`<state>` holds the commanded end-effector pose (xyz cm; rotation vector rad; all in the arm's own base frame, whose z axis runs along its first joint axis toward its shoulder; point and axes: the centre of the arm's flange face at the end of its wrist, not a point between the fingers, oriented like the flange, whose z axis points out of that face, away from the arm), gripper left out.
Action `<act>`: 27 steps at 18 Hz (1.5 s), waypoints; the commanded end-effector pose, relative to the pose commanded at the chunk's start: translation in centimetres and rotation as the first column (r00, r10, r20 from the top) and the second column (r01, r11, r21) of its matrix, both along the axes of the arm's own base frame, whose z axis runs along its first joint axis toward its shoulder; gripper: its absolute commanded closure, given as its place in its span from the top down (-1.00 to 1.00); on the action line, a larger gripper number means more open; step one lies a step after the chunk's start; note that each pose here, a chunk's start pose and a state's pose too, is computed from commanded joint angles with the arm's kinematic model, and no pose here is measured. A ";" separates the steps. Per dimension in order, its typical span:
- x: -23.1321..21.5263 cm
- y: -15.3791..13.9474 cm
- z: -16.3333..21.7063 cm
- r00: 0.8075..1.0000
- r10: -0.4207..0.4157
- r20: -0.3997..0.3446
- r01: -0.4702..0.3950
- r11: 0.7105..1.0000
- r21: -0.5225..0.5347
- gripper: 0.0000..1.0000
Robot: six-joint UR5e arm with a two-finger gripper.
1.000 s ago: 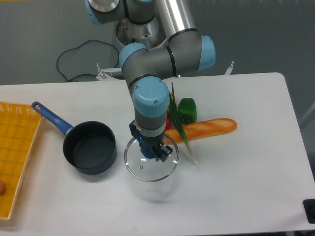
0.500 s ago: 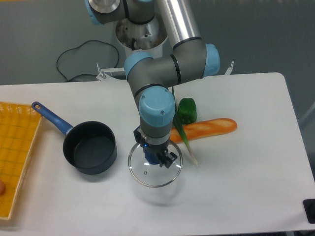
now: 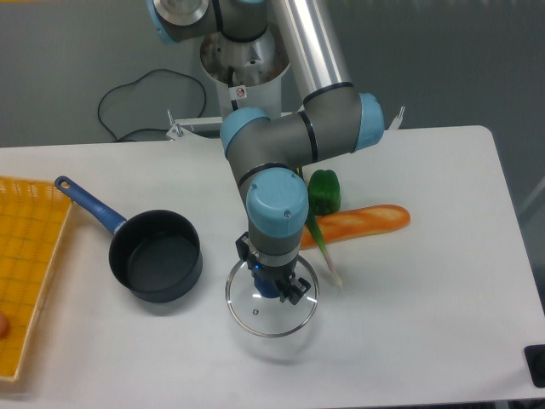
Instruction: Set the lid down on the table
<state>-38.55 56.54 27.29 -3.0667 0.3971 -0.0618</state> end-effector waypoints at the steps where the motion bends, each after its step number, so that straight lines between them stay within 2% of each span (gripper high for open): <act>1: -0.1 0.1 -0.2 1.000 0.000 0.006 0.000 1.000 0.013 -0.14; 7: -0.2 0.4 -2.0 0.999 0.000 0.037 -0.001 1.000 0.008 -0.14; 27: -0.5 0.9 -4.9 0.999 -0.002 0.050 0.003 1.000 -0.010 -0.14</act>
